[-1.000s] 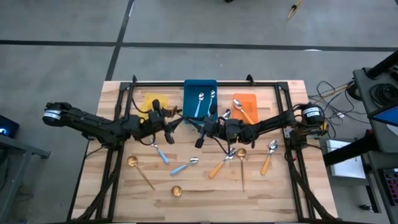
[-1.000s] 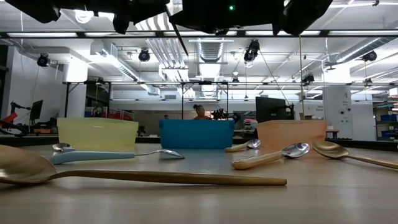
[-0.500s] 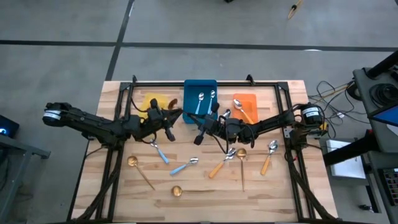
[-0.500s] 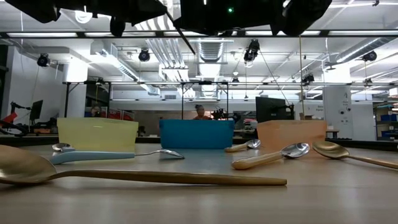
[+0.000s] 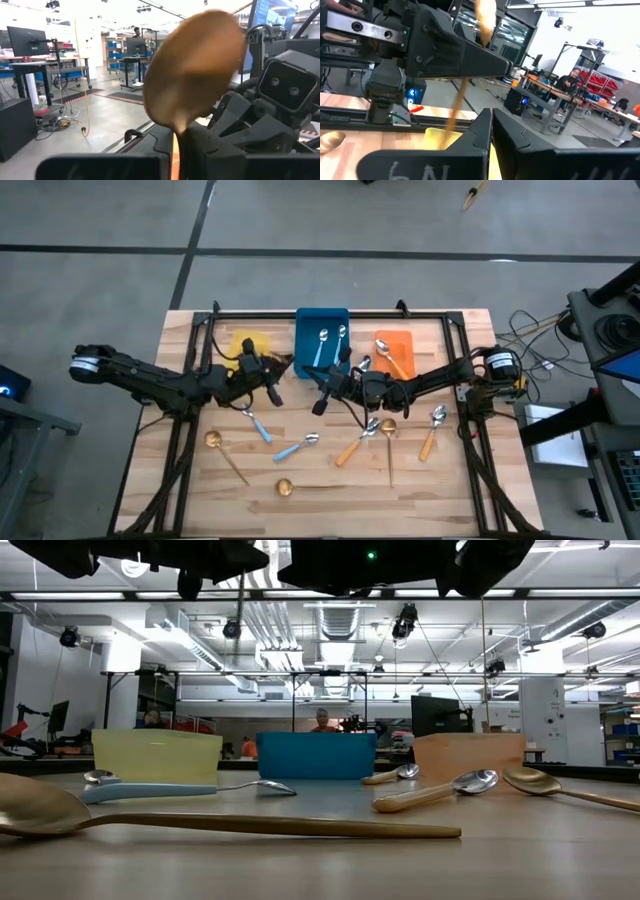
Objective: Sort silverware by color (type)
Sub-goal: Put the gold spoon into the yellow bin
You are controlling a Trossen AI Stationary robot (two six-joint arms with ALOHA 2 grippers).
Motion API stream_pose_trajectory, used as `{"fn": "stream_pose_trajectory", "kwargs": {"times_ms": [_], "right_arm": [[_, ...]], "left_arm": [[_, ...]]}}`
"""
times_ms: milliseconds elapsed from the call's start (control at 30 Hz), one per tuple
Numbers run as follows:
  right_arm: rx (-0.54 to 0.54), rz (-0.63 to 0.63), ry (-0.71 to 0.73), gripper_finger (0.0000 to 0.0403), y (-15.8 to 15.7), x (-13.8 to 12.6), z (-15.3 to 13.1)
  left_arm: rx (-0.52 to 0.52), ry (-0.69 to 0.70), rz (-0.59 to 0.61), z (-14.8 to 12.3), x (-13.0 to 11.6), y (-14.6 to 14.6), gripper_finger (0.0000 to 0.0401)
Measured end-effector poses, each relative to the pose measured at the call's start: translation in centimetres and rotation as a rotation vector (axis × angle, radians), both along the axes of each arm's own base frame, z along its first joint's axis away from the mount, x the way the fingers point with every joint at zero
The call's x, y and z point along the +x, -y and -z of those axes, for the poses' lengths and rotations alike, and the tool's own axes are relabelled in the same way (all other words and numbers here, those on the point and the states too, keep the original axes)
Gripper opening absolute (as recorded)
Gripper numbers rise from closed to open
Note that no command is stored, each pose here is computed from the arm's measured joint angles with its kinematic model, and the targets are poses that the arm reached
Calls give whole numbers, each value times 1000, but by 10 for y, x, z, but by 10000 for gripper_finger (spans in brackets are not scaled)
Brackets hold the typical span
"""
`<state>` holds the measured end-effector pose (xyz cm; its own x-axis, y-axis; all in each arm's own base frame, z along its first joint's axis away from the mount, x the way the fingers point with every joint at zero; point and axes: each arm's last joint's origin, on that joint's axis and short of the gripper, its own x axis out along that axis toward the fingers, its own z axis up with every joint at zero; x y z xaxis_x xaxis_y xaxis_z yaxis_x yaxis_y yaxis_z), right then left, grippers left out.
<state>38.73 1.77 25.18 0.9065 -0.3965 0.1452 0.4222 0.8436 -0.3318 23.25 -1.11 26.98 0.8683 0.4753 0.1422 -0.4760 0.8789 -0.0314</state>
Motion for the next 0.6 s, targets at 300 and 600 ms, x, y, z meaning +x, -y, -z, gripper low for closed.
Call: {"fn": "stream_pose_trajectory", "kwargs": {"times_ms": [300, 600], "right_arm": [[0, 11, -26, 8, 0, 0, 2], [50, -18, -60, 9, 0, -3, -1]], "left_arm": [[-23, -12, -55, 0, -3, -2, 0], [-92, -190, 123, 13, -11, 2, 0]]}}
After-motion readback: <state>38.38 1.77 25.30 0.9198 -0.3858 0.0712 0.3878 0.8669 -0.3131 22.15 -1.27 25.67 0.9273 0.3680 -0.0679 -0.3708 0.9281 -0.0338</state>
